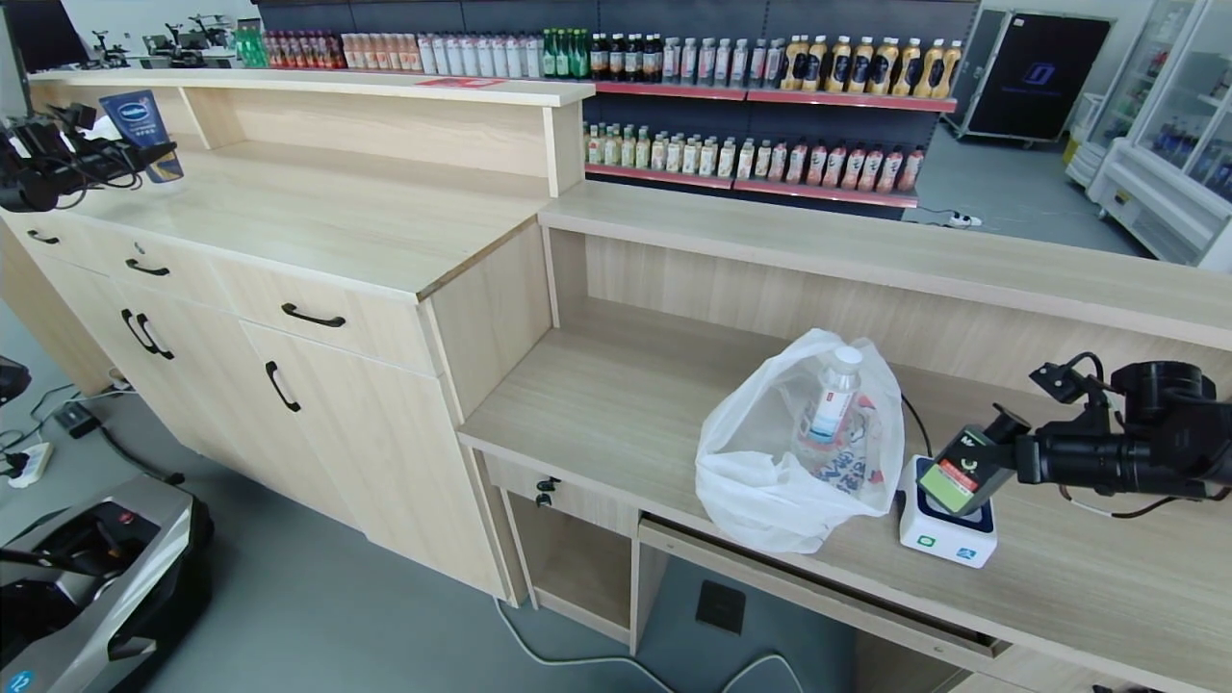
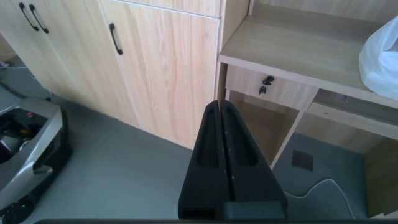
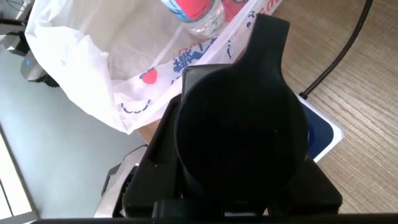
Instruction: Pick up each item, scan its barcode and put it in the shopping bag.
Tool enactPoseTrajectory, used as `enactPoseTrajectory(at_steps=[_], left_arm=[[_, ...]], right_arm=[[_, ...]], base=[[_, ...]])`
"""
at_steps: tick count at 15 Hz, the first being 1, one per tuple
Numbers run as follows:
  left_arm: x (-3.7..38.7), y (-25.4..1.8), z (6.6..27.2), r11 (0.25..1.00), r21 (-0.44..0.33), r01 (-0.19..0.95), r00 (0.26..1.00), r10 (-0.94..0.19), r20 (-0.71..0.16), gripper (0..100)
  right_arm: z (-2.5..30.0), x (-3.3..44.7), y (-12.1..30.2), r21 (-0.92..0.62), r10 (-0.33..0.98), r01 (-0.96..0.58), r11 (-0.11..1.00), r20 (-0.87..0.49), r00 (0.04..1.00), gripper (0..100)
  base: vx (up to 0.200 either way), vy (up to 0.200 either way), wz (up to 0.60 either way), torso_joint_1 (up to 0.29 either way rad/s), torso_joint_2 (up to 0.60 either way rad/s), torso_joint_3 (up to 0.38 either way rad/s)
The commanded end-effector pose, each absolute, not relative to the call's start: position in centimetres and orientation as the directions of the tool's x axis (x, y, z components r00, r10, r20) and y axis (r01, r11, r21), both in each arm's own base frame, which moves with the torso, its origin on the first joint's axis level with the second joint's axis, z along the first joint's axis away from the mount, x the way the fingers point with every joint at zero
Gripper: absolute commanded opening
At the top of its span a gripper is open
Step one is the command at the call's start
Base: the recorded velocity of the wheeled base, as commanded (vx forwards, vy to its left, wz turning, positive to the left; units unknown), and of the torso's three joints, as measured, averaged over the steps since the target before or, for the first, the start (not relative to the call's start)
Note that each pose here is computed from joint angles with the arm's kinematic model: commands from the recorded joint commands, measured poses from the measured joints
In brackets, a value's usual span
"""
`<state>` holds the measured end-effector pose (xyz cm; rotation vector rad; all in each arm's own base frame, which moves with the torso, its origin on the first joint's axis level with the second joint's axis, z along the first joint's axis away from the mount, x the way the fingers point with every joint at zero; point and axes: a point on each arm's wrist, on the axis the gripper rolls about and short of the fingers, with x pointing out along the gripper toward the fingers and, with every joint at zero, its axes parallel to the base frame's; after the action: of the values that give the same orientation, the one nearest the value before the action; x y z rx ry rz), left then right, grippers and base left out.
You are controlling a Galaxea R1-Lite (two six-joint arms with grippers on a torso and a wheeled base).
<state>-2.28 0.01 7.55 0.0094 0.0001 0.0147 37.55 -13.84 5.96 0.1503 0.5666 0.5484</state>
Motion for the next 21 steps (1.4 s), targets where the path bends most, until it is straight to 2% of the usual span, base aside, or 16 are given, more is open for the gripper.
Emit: enactPoseTrajectory(at_steps=[1, 16, 18, 20, 21], left_arm=[[-2.3, 0.0, 7.5, 1.000, 0.009, -0.015, 1.000, 0.015, 0.000, 0], [-2.3, 0.0, 7.5, 1.000, 0.009, -0.015, 1.000, 0.015, 0.000, 0], [-2.3, 0.0, 7.5, 1.000, 0.009, -0.015, 1.000, 0.015, 0.000, 0], [-2.3, 0.0, 7.5, 1.000, 0.009, -0.015, 1.000, 0.015, 0.000, 0], [-2.3, 0.0, 7.5, 1.000, 0.009, -0.015, 1.000, 0.015, 0.000, 0]], right_arm=[[5.8, 37.8, -13.8, 0.281, 0.536, -0.456, 0.844, -0.466, 0.704, 0], [6.6, 37.7, -13.5, 0.298, 0.549, -0.461, 0.836, -0.451, 0.703, 0], [10.4, 35.3, -13.2, 0.232, 0.518, -0.464, 0.855, -0.423, 0.744, 0], [14.7, 30.4, -13.4, 0.031, 0.453, -0.478, 0.878, -0.379, 0.807, 0], [15.2, 29.1, -13.7, -0.021, 0.432, -0.473, 0.881, -0.376, 0.820, 0]], base=[[0.000, 0.000, 0.00, 0.000, 0.00, 0.000], [0.000, 0.000, 0.00, 0.000, 0.00, 0.000], [0.000, 0.000, 0.00, 0.000, 0.00, 0.000], [0.000, 0.000, 0.00, 0.000, 0.00, 0.000], [0.000, 0.000, 0.00, 0.000, 0.00, 0.000]])
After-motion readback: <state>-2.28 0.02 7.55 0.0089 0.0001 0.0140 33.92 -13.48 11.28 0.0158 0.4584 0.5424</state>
